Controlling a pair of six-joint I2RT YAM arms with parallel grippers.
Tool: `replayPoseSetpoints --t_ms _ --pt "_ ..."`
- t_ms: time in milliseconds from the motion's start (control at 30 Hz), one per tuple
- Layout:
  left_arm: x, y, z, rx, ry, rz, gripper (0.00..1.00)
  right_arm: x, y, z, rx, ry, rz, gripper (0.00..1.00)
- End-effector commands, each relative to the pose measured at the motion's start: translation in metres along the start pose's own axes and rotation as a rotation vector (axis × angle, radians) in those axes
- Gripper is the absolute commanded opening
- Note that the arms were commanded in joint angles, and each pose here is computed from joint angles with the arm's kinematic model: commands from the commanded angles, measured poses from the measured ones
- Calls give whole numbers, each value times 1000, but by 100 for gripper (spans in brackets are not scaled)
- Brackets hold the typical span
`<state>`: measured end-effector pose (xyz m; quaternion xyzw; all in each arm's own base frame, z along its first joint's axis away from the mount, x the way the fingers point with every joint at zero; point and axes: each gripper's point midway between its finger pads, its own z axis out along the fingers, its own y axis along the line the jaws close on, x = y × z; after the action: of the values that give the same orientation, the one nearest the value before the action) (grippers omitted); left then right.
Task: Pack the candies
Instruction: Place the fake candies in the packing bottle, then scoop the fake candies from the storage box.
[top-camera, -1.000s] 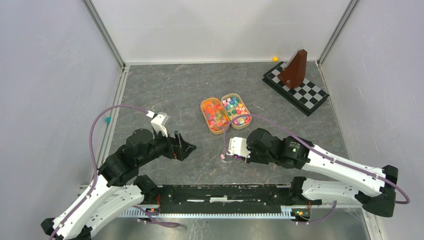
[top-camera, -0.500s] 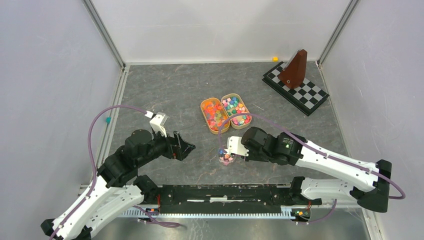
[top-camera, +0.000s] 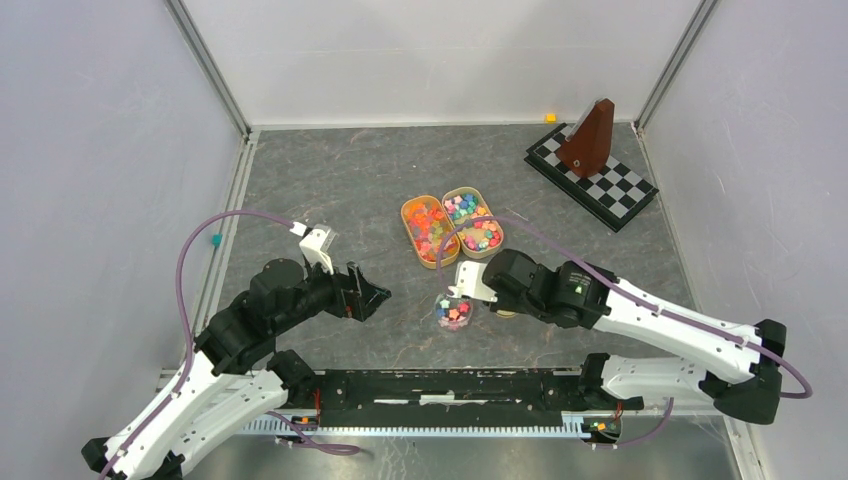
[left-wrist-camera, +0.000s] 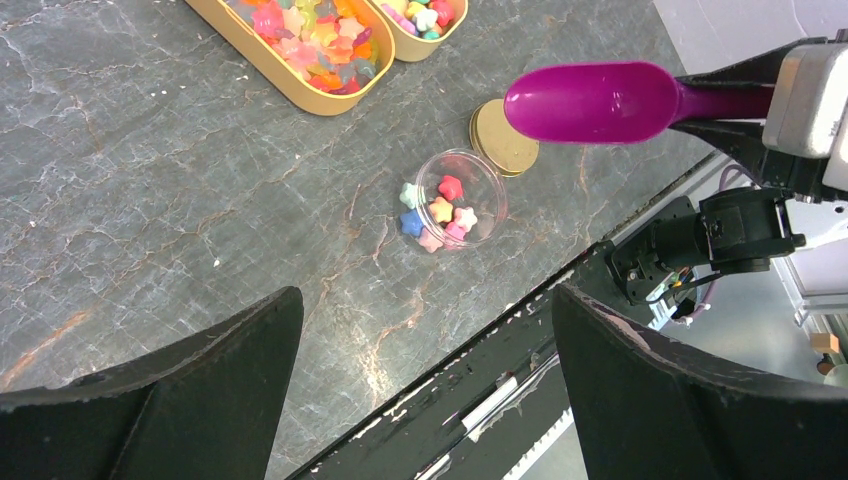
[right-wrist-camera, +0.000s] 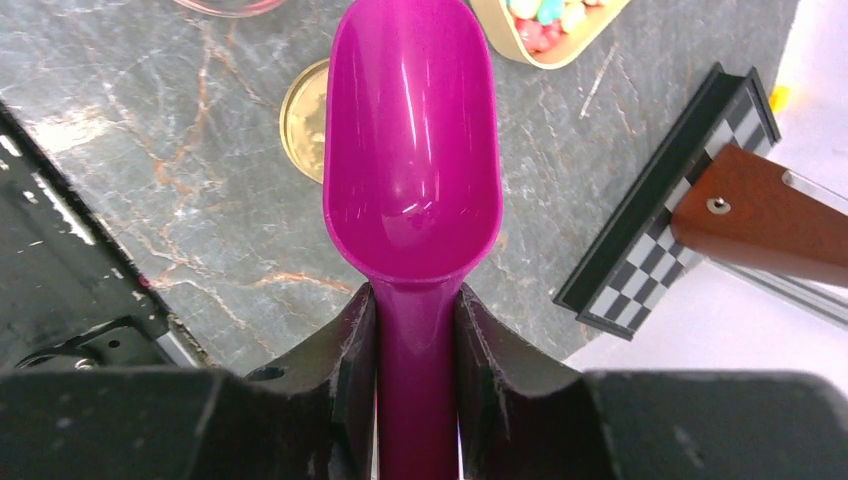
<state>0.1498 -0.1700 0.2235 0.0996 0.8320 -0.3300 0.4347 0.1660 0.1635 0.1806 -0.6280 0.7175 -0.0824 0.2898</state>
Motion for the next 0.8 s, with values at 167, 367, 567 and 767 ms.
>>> replayPoseSetpoints --t_ms 167,367,567,767 --pt "-2 1 3 1 -7 46 100 -2 -54 2 201 71 146 0" --pt "-1 1 4 1 0 47 100 4 -80 19 274 150 213 0" --pt "0 2 6 -1 9 50 100 6 -95 41 295 231 242 0" --pt "0 2 6 -3 7 53 100 -3 -103 62 286 281 248 0"
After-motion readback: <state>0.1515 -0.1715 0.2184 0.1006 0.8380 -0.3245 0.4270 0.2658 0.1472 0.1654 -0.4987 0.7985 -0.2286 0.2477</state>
